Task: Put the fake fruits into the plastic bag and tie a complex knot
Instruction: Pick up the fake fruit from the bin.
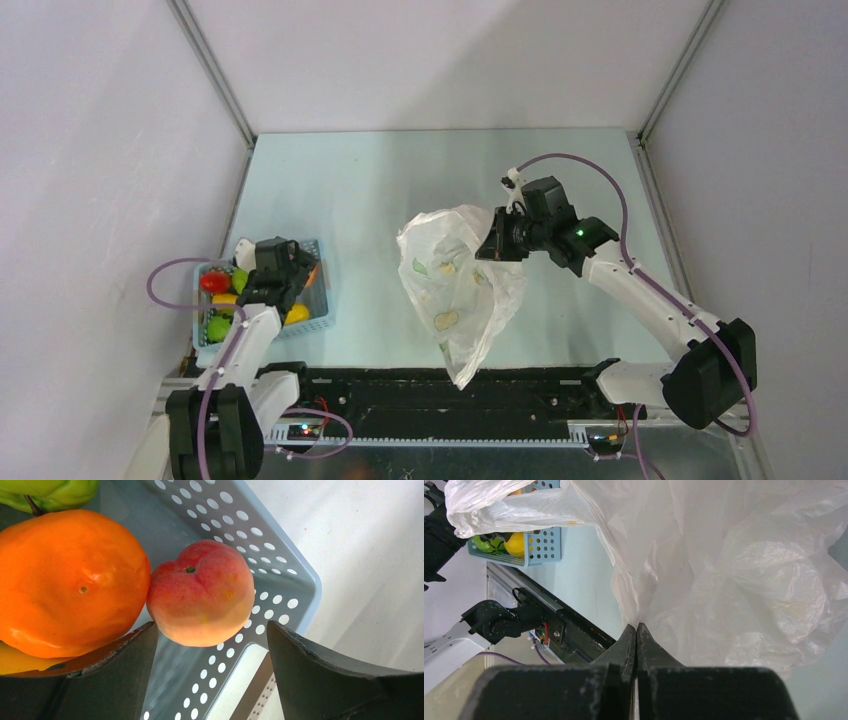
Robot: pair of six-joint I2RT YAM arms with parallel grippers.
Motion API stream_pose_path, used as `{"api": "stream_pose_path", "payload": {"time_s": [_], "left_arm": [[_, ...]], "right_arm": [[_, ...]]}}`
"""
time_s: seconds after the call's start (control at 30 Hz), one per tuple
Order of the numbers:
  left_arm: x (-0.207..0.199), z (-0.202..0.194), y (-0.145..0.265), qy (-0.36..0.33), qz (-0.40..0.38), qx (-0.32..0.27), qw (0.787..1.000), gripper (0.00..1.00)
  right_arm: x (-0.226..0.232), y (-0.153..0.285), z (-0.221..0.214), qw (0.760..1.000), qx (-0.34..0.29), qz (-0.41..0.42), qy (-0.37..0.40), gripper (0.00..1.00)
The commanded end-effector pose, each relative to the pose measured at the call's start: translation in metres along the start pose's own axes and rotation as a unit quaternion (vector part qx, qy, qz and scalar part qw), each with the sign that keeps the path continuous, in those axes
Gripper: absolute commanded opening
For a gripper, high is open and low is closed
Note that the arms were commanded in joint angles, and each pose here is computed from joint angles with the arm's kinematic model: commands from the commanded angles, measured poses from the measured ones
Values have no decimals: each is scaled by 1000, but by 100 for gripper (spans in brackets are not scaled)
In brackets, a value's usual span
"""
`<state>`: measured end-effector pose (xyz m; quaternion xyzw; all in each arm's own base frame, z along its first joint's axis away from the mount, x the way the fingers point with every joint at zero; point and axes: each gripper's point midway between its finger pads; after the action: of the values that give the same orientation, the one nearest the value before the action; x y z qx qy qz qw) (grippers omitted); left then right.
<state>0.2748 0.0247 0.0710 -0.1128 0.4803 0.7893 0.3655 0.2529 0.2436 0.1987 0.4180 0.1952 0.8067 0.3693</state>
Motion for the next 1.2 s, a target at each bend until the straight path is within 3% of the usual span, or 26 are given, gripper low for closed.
{"api": "stream_pose_path", "payload": {"time_s": [0.0, 0.63, 0.77, 1.03, 1.17], "left_arm": [[-6, 7, -5, 12, -9, -16, 1000, 86], [1, 9, -22, -3, 12, -15, 1000, 90], [1, 9, -22, -7, 14, -17, 1000, 86], [2, 10, -21, -10, 9, -23, 1000, 68], [1, 12, -19, -9, 5, -27, 1000, 67]], "right_arm": [[5, 1, 7, 1000, -13, 11, -1, 0], [7, -1, 6, 1000, -8, 18, -1, 0], [7, -1, 6, 1000, -8, 19, -2, 0], [8, -1, 6, 1000, -8, 19, -3, 0], [7, 0, 6, 1000, -9, 18, -3, 0]]}}
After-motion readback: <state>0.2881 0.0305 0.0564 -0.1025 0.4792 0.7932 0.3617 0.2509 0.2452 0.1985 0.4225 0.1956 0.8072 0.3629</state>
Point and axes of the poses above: each gripper's point midway between its finger pads, its own y axis back along the fingers, its own x axis along the line the jaws close on, z = x × y, and after that the axes turned 4 degrees about y, right-handed
